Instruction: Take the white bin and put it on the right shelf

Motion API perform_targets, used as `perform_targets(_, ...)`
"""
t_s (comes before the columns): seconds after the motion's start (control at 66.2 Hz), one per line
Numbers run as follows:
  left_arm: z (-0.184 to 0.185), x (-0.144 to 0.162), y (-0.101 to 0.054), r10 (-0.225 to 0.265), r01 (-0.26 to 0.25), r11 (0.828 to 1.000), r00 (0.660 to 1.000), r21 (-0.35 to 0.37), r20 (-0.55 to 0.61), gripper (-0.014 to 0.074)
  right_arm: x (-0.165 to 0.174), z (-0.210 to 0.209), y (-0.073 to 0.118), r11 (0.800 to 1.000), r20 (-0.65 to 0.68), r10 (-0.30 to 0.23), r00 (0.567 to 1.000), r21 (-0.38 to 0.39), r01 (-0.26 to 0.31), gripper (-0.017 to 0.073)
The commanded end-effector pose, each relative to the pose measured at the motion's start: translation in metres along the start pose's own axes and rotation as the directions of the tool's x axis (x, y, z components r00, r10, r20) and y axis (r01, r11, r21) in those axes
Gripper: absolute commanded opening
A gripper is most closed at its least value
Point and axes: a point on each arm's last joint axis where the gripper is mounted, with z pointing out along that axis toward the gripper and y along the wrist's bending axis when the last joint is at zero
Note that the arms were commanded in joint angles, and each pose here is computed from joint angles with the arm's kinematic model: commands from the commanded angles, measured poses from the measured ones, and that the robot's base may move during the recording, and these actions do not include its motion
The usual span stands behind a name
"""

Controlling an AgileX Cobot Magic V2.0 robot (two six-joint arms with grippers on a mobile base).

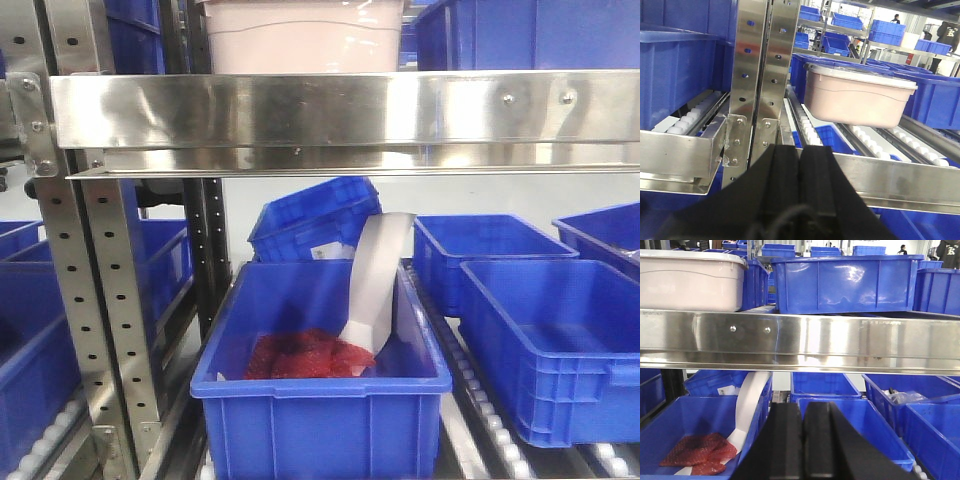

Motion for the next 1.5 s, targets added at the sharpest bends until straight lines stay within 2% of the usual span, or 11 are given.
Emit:
perform_targets(0.0, 0.0, -0.014, 0.001, -0.007, 0.008, 1.0, 0.997, -0.017, 0.083, -0.0117, -0.01, -0.002, 0.0, 1.0, 0.112, -0.01, 0.994, -0.002, 0.01, 0.0066)
perform_targets(0.332, -0.001, -0.014, 0.001, -0.009, 0.01, 1.0, 0.996, -0.016, 0.084, -0.0117, -0.01, -0.002, 0.0, 1.0, 0.112, -0.01, 0.994, -0.002, 0.01, 0.0066)
perform_targets(0.574, -0.014, -0.013, 0.0, -0.004, 0.006, 1.0, 0.992, -0.014, 0.128, -0.0117, -0.01, -0.002, 0.0, 1.0, 0.112, -0.01, 0.994, -0.002, 0.01, 0.0066)
perform_targets(0.649, -0.023, -0.003, 0.001, 0.035, -0.033, 0.999, 0.991, -0.015, 0.132, -0.0117, -0.01, -0.002, 0.0, 1.0, 0.112, -0.01, 0.994, -0.002, 0.01, 0.0066)
perform_targets(0.725, -0.034, 0.015, 0.003, 0.098, -0.096, 0.995, 0.987, -0.022, 0.129, -0.0117, -0.01, -0.002, 0.0, 1.0, 0.111, -0.01, 0.994, -0.002, 0.01, 0.0066)
perform_targets(0.801, -0.046, 0.035, 0.005, 0.123, -0.121, 0.992, 0.986, -0.02, 0.114, -0.0117, -0.01, -0.002, 0.0, 1.0, 0.111, -0.01, 0.994, -0.002, 0.01, 0.0066)
perform_targets(0.906, -0.059, 0.058, 0.008, 0.108, -0.107, 0.994, 0.989, -0.021, 0.101, -0.0117, -0.009, -0.002, 0.0, 1.0, 0.109, -0.01, 0.994, -0.002, 0.01, 0.0066)
perform_targets(1.057, -0.067, 0.077, 0.011, 0.151, -0.148, 0.988, 0.982, -0.032, 0.109, -0.0117, -0.009, -0.002, 0.0, 1.0, 0.109, -0.01, 0.994, -0.002, 0.01, 0.0066)
perform_targets(1.208, -0.061, 0.103, 0.015, 0.149, -0.148, 0.988, 0.987, -0.033, 0.052, -0.0117, -0.009, -0.002, 0.0, 1.0, 0.108, -0.01, 0.994, -0.002, 0.01, 0.0066)
perform_targets(1.405, -0.055, 0.129, 0.02, 0.151, -0.147, 0.988, 0.982, -0.048, 0.115, -0.0117, -0.009, -0.002, 0.0, 1.0, 0.108, -0.01, 0.994, -0.002, 0.01, 0.0066)
perform_targets(1.48, -0.055, 0.132, 0.021, 0.143, -0.139, 0.989, 0.986, -0.045, 0.083, -0.0117, -0.009, -0.002, 0.0, 1.0, 0.108, -0.01, 0.994, -0.002, 0.01, 0.0066)
